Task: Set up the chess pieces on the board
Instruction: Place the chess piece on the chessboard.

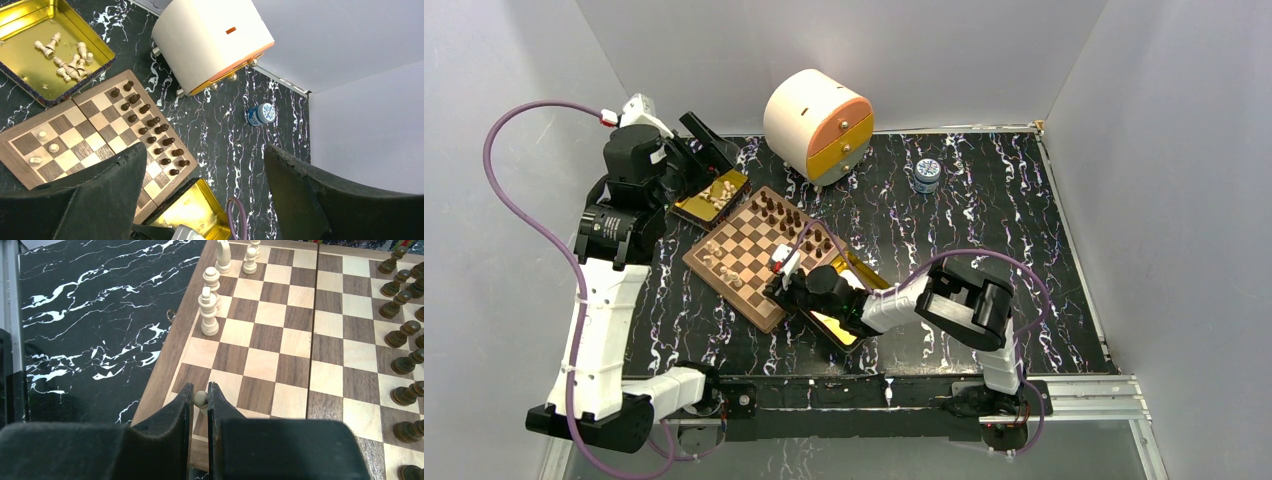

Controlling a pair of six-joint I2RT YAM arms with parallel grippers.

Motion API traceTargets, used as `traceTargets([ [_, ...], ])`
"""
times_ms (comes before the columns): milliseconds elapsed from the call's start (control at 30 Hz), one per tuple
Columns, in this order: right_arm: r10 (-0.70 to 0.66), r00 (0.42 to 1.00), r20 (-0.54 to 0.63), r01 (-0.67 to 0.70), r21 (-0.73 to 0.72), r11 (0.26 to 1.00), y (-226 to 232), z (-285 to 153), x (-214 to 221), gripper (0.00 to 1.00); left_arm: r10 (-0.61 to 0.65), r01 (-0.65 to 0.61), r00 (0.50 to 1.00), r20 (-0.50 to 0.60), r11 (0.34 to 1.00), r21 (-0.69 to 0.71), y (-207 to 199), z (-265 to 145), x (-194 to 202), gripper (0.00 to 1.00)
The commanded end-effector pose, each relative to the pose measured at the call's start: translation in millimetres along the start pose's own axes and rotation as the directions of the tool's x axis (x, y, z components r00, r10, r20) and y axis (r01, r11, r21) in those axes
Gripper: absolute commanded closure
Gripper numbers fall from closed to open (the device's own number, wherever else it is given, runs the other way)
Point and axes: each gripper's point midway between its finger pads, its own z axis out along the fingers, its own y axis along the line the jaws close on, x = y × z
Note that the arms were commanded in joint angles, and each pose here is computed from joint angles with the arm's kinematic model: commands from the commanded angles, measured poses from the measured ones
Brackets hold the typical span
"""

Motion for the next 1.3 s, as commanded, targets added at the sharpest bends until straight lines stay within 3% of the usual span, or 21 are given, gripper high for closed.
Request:
traceTargets([
  [0,0.015,0.997,0.082,-0.018,0.045,0.999,-8.4,9.1,-26.7,0.97,0.011,-0.011,1.0,-0.011,1.0,0.009,1.7,-4.6,4.0,0.16],
  [467,0.045,0.998,0.035,-0.047,0.037,0.998,-6.8,12.6,-6.0,0.91,0.014,-0.013,1.0,-0.017,1.0,0.012,2.3,-6.4,6.0,0.16],
  [700,0.049,0.998,0.033,-0.051,0.046,0.998,-8.3,10.1,-6.6,0.81,0.016,-0.016,1.0,-0.019,1.0,0.006,3.9,-4.9,7.1,0.16],
  [1267,0.061,0.998,0.0,-0.06,0.046,0.997,-6.8,3.6,-4.6,0.84,-0.004,0.004,0.999,-0.036,1.0,0.013,5.1,-1.1,14.9,0.17],
])
